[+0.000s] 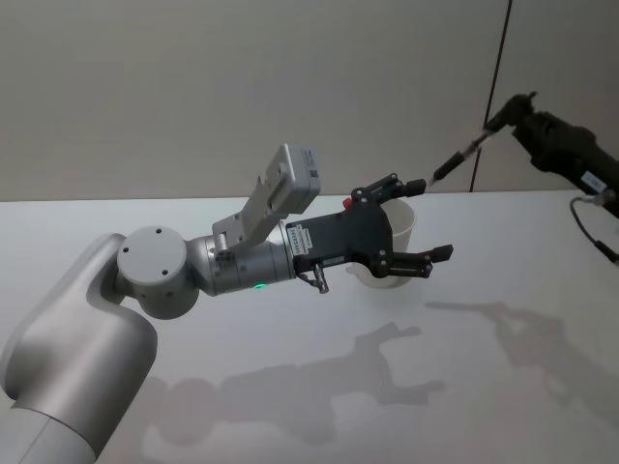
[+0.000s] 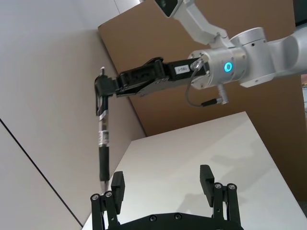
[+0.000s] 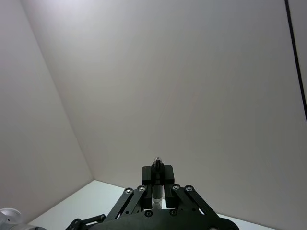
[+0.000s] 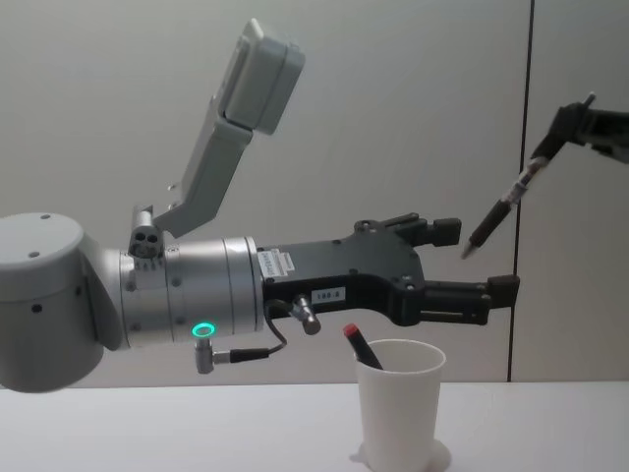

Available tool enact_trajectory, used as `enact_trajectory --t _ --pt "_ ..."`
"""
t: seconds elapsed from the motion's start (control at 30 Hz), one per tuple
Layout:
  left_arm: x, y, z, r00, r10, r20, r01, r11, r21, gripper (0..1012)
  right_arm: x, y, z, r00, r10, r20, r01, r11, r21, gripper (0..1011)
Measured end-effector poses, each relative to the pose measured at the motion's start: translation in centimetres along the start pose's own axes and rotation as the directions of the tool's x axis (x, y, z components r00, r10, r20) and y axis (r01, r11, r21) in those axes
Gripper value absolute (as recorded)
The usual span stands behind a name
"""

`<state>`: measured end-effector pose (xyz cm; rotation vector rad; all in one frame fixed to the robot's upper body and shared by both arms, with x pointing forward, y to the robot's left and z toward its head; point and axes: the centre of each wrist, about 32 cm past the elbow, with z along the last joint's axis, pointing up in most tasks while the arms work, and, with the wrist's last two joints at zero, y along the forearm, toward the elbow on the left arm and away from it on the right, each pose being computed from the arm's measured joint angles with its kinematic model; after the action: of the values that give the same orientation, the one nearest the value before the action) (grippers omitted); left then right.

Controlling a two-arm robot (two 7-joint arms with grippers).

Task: Place the pen into the pen holder.

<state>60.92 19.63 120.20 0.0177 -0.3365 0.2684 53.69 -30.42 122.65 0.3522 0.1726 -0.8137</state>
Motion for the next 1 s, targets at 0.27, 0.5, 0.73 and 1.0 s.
enact_trajectory --t 0.27,0.5,0.73,1.0 --pt "0.00 0.00 0.00 1.0000 0.000 0.000 0.000 1.0000 0.000 1003 1.6 1.7 -0.5 0.999 0.046 0.023 -0.046 0.999 -0.020 131" --pt "0.00 0.00 0.00 1.0000 0.000 0.000 0.000 1.0000 0.000 1003 2.8 3.1 -0.9 0.996 0.079 0.042 -0.077 0.996 -0.041 131" --pt "0.00 0.00 0.00 1.0000 0.000 0.000 0.000 1.0000 0.000 1003 4.0 4.6 -1.4 0.992 0.104 0.068 -0.099 0.993 -0.067 131" --pt "0.00 0.00 0.00 1.0000 0.000 0.000 0.000 1.0000 0.000 1003 5.1 6.2 -2.0 0.988 0.121 0.092 -0.112 0.989 -0.097 131"
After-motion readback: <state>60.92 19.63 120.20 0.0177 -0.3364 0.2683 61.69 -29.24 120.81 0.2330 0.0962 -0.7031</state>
